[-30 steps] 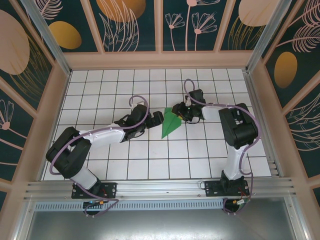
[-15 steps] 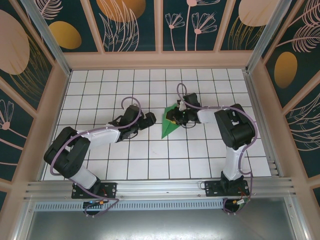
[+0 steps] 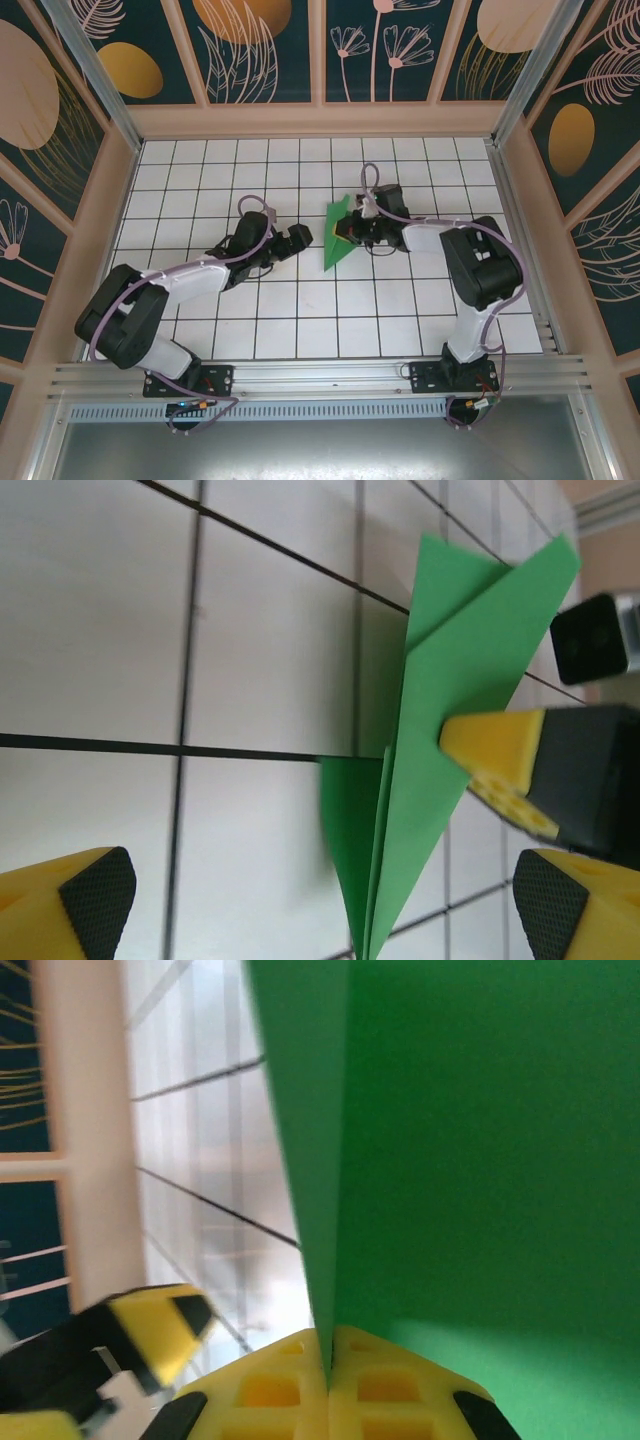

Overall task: Fold a paper plane with a square sheet of paper (pick it up from the middle)
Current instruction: Pick up the paper from the center of the table, then turn over the paper at the center of the table.

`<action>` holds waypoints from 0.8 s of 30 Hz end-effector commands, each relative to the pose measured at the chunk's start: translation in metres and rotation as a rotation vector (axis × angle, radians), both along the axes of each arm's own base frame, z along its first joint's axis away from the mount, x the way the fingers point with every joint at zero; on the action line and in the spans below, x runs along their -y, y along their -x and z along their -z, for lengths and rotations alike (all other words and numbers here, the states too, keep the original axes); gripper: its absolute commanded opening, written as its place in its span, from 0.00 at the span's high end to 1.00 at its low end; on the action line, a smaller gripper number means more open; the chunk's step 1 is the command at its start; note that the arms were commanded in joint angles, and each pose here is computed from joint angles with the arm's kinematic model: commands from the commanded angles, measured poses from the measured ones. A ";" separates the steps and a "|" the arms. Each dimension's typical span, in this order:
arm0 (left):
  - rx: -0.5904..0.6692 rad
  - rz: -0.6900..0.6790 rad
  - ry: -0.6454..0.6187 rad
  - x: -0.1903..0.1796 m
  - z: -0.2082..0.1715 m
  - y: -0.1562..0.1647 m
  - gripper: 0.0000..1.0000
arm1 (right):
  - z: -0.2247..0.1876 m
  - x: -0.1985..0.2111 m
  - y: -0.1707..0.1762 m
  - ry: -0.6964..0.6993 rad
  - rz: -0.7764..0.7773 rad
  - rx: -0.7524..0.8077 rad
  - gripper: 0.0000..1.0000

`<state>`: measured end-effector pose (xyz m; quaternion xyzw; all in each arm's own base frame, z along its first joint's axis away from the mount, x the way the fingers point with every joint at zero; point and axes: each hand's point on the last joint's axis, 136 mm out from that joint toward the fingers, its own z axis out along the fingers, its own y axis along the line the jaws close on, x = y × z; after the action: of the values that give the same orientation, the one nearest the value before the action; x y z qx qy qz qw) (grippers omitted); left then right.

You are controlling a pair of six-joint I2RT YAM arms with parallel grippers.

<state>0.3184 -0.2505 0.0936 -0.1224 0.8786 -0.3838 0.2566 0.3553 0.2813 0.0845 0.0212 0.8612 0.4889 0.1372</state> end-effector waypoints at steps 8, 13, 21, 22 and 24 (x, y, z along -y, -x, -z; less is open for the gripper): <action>0.142 0.214 0.384 0.045 -0.078 0.014 0.01 | -0.096 -0.019 0.015 -0.315 -0.158 0.120 0.98; 0.129 0.243 0.459 0.054 -0.079 0.014 0.04 | -0.105 -0.022 0.019 -0.341 -0.171 0.113 0.98; 0.120 0.261 0.518 0.059 -0.078 0.013 0.15 | -0.109 -0.026 0.022 -0.370 -0.187 0.080 0.98; 0.119 0.257 0.519 0.059 -0.078 0.013 0.17 | -0.109 -0.027 0.022 -0.371 -0.187 0.077 0.98; 0.118 0.246 0.516 0.058 -0.076 0.011 0.22 | -0.109 -0.027 0.023 -0.373 -0.192 0.073 0.98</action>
<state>0.3060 -0.3093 0.1592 -0.0624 0.7613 -0.6106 0.2091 0.3405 0.3045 0.1768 -0.0259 0.7648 0.6340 0.1112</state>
